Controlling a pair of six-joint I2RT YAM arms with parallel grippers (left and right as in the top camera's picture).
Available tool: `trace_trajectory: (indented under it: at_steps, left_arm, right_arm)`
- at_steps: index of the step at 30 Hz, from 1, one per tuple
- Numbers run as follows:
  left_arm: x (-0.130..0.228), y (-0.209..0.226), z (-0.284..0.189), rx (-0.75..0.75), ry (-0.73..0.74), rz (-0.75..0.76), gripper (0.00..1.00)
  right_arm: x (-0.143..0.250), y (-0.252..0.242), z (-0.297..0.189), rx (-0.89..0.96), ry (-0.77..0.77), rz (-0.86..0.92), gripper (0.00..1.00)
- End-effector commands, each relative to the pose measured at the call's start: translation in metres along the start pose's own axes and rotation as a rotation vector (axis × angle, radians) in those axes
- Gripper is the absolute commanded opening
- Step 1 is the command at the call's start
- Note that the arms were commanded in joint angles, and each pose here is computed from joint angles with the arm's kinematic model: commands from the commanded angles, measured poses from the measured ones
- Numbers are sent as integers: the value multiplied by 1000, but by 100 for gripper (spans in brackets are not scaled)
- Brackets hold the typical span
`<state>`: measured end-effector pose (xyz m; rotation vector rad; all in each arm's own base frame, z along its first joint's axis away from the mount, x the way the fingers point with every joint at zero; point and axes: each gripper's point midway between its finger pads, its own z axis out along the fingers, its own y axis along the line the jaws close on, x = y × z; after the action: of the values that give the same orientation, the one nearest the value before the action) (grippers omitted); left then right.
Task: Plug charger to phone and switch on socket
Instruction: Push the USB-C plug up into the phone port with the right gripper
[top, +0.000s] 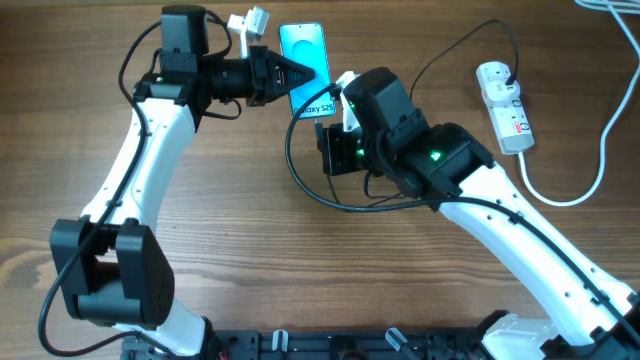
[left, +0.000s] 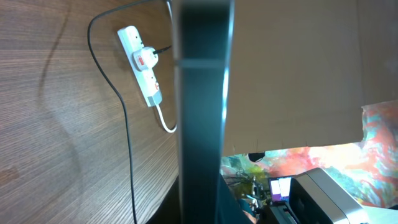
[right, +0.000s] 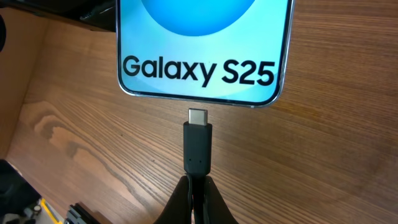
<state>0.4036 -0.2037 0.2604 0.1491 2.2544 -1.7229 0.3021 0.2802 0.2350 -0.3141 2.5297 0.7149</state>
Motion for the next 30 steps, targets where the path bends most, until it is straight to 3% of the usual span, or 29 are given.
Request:
trace_trajectory:
  at_steps: [1,30]
  left_arm:
    - [1,-14,-1,39,14,27,4]
    - [4,-17,-2,58,28,3,4]
  right_arm:
    - [-6,10,-7,-33,-18,-4,4]
    - [-7,13,-7,-50,-19,1,4]
